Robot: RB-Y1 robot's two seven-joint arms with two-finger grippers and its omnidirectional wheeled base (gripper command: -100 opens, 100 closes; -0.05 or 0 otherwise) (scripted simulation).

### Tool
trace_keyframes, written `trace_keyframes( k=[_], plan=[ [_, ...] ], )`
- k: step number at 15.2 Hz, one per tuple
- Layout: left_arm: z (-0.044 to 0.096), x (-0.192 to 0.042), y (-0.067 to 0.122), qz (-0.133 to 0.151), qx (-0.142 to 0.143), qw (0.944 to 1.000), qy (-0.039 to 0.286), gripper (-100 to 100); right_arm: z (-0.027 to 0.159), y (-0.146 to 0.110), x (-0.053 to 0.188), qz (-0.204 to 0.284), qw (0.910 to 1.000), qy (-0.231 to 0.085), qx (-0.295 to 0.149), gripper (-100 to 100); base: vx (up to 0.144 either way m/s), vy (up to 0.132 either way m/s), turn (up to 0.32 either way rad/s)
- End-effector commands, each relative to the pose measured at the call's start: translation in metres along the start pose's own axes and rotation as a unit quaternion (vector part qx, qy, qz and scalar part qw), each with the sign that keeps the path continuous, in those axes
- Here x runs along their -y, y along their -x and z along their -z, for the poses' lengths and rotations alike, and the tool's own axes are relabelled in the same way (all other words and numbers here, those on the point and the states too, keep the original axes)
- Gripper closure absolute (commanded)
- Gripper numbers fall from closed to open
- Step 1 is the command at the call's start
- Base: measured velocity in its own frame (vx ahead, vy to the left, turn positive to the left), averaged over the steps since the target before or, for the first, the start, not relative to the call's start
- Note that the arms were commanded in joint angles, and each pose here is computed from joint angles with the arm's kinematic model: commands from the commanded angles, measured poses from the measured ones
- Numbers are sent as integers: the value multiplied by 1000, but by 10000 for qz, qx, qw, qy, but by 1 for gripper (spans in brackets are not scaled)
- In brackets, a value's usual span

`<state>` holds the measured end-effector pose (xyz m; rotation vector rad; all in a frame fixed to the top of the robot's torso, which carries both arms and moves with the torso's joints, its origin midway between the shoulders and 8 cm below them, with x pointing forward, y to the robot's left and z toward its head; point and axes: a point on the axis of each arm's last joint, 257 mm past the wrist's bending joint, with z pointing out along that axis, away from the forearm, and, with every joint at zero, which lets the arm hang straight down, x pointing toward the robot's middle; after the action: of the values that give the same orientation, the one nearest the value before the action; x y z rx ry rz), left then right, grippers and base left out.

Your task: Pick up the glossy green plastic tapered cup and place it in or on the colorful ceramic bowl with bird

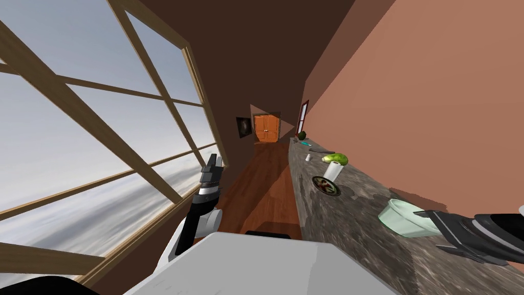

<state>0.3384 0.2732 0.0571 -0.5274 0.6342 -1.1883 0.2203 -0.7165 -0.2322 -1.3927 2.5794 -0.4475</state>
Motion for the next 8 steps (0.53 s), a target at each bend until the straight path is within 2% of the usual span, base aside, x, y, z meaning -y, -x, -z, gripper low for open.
trace_keyframes(
  k=[1,2,3,7,8],
  plan=[
    [0,0,0,0,0,10000,0,0,-6,8,-3,31,10000,-31,31,-100,10,-40,-59],
    [0,0,0,0,0,10000,0,0,-2,3,-1,16,10000,-4,14,-100,8,-24,-24],
    [0,0,0,0,0,10000,0,0,-3,4,-1,16,10000,-16,16,100,3,-9,1],
    [0,0,0,1,0,10000,0,0,-2,4,2,34,10000,-56,8,100,1,-2,3],
    [0,0,0,1,0,10000,0,0,3,-4,1,-21,10000,5,-18,100,-11,25,70]
  ],
)
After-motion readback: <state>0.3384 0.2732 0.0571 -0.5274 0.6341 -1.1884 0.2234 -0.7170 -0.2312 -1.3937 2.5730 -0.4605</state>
